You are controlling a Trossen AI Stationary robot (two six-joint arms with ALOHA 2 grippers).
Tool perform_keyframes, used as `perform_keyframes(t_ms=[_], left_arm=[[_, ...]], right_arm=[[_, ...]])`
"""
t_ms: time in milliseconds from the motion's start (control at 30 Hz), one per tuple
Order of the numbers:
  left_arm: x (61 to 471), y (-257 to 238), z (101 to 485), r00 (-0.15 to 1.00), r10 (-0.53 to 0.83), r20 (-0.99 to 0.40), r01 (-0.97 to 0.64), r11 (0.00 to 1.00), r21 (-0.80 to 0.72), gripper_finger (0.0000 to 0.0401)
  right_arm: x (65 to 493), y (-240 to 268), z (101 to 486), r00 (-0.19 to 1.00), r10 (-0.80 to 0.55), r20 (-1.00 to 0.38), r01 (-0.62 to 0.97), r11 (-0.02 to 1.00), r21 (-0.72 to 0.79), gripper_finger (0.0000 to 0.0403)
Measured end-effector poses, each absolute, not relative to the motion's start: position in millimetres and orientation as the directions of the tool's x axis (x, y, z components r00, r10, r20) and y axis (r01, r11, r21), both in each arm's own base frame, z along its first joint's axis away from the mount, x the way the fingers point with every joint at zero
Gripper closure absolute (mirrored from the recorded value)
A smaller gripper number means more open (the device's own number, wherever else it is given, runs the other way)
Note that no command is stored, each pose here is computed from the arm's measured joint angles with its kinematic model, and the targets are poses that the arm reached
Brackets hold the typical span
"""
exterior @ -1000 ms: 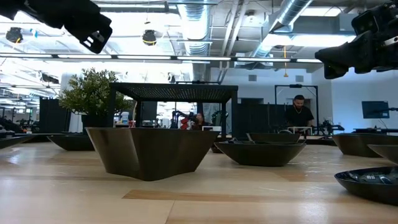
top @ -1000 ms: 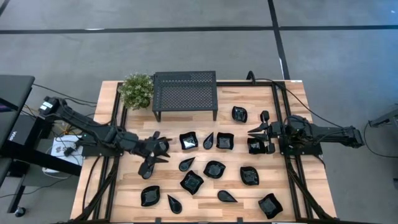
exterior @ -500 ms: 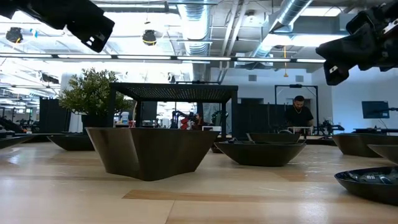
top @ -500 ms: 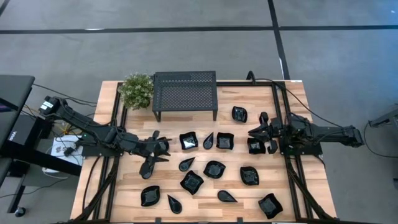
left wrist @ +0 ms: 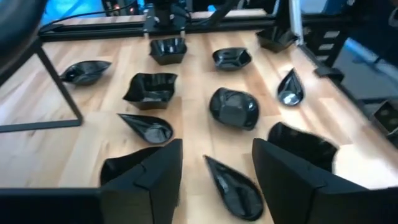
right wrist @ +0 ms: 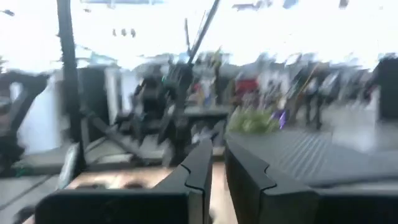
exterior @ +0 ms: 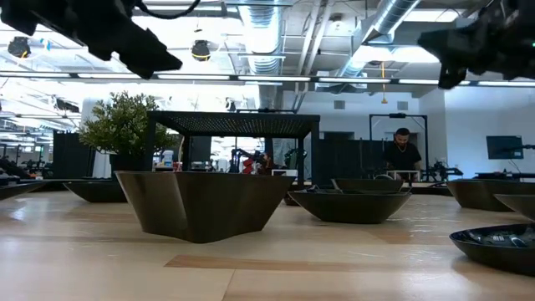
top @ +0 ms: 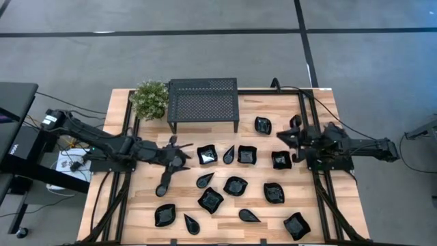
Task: Pick & Place Mini shaped plates
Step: Put the black distorted square plate on the shelf
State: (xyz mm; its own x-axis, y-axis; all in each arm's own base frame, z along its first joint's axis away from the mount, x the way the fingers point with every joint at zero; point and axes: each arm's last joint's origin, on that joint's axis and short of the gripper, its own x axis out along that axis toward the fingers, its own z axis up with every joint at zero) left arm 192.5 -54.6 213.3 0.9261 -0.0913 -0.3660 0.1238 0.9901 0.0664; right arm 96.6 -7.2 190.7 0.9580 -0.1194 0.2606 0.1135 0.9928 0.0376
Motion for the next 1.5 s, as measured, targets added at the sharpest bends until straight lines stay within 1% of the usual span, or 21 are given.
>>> perform_keyframes(t_ms=[67, 167, 367, 467, 567, 633, 800, 867, 967, 1100, 1267, 1367, 1500], left_arm=[[193, -52, 214, 0.928, -0.08, -0.363, 0.112, 0.991, 0.068, 0.0204], [193, -49, 214, 0.931, -0.068, -0.36, 0.098, 0.993, 0.066, 0.0208], [195, -45, 216, 0.939, -0.05, -0.341, 0.076, 0.995, 0.063, 0.0218], [196, -43, 218, 0.945, -0.039, -0.324, 0.062, 0.996, 0.059, 0.0221], [198, -40, 220, 0.954, -0.027, -0.298, 0.045, 0.998, 0.054, 0.0221], [199, -39, 222, 0.96, -0.021, -0.278, 0.036, 0.998, 0.05, 0.0221], [199, -38, 223, 0.964, -0.018, -0.266, 0.032, 0.998, 0.048, 0.0225], [199, -38, 223, 0.964, -0.018, -0.266, 0.032, 0.998, 0.048, 0.0226], [199, -38, 224, 0.964, -0.018, -0.266, 0.031, 0.999, 0.044, 0.0226], [199, -38, 224, 0.964, -0.019, -0.264, 0.031, 0.999, 0.043, 0.0228], [199, -38, 223, 0.964, -0.019, -0.265, 0.018, 1.0, -0.007, 0.0233], [199, -38, 223, 0.964, -0.019, -0.265, 0.011, 0.999, -0.032, 0.0236], [199, -38, 224, 0.964, -0.019, -0.264, 0.009, 0.999, -0.037, 0.024]], right_arm=[[96, -7, 194, 0.948, -0.127, 0.293, 0.121, 0.992, 0.037, 0.0362], [96, -6, 194, 0.95, -0.118, 0.291, 0.102, 0.992, 0.067, 0.0352], [102, -3, 198, 0.946, -0.088, 0.312, 0.066, 0.995, 0.08, 0.0306], [111, 0, 200, 0.964, -0.062, 0.258, 0.037, 0.994, 0.099, 0.0281], [124, 5, 208, 0.978, -0.023, 0.206, 0.002, 0.995, 0.103, 0.0267], [137, 10, 213, 0.989, -0.002, 0.148, -0.013, 0.995, 0.103, 0.0265], [178, 25, 219, 0.998, 0.026, -0.059, -0.023, 0.998, 0.064, 0.027], [195, 30, 216, 0.985, 0.036, -0.167, -0.027, 0.998, 0.056, 0.0272], [221, 35, 213, 0.955, 0.032, -0.293, -0.023, 0.999, 0.037, 0.0272], [249, 36, 199, 0.88, 0.006, -0.476, 0.001, 1.0, 0.014, 0.0267], [268, 38, 192, 0.741, -0.019, -0.671, 0.072, 0.996, 0.052, 0.026], [276, 40, 192, 0.654, -0.031, -0.756, 0.124, 0.99, 0.066, 0.026], [282, 41, 182, 0.555, -0.046, -0.83, 0.2, 0.976, 0.08, 0.0269]])
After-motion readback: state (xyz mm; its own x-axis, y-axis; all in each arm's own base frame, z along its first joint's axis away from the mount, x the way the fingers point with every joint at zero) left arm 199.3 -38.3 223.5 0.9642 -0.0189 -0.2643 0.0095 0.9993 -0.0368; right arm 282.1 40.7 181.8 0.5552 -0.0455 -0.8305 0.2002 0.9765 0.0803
